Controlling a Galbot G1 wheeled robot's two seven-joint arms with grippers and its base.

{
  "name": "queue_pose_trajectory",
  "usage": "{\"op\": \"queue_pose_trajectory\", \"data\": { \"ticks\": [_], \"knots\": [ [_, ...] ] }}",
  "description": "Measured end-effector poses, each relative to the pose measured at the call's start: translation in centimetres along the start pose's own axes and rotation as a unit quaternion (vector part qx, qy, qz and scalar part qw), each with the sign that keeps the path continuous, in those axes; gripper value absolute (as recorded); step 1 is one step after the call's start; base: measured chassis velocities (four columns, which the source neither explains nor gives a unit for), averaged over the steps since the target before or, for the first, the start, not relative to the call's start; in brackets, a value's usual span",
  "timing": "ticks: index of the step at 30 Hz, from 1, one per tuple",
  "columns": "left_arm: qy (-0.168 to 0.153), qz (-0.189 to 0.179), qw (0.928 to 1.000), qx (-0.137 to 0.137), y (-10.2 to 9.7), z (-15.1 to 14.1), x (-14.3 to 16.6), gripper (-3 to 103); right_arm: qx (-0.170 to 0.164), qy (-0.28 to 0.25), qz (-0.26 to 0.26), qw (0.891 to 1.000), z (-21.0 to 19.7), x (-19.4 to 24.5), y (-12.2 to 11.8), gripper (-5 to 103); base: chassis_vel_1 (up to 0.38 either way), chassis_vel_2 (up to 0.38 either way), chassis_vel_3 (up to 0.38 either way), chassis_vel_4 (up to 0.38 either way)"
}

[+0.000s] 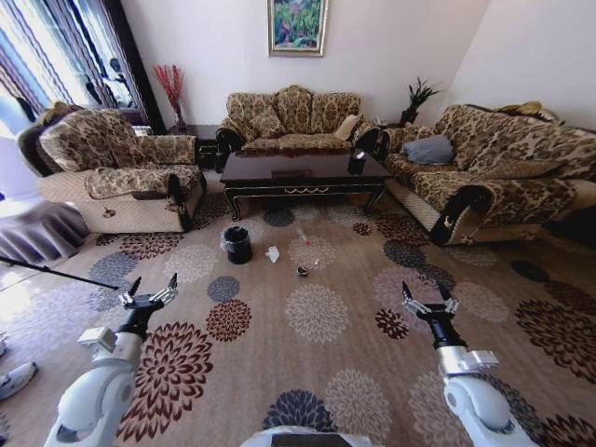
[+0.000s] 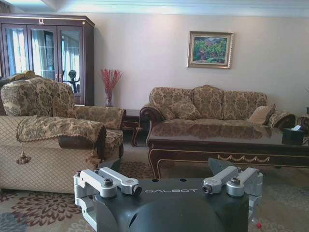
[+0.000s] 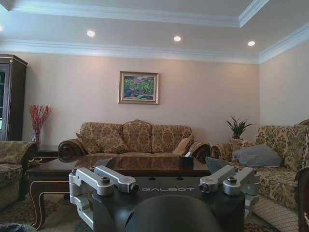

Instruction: Move to the front of the table and pick up the trash from the floor, then place it into the trash bin.

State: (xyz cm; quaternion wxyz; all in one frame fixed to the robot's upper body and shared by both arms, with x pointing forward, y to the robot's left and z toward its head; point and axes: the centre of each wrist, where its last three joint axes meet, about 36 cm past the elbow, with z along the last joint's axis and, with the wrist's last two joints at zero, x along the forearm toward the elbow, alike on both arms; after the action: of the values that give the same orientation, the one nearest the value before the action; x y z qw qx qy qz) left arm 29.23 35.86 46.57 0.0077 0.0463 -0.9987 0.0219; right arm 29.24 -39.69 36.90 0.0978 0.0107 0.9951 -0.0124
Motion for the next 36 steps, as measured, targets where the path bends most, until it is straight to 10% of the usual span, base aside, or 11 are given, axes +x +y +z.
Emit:
{"op": "queue_pose_trajectory", "data": {
  "ticks": [36],
  "knots": [
    [0.004,-0.002,1.0000,-0.001,-0.3,1.2,0.5,100,-0.013,0.005,0.016,1.000,0.5,0.3,-0.2,100,0.000,0.000,0.000,0.000]
  ]
}}
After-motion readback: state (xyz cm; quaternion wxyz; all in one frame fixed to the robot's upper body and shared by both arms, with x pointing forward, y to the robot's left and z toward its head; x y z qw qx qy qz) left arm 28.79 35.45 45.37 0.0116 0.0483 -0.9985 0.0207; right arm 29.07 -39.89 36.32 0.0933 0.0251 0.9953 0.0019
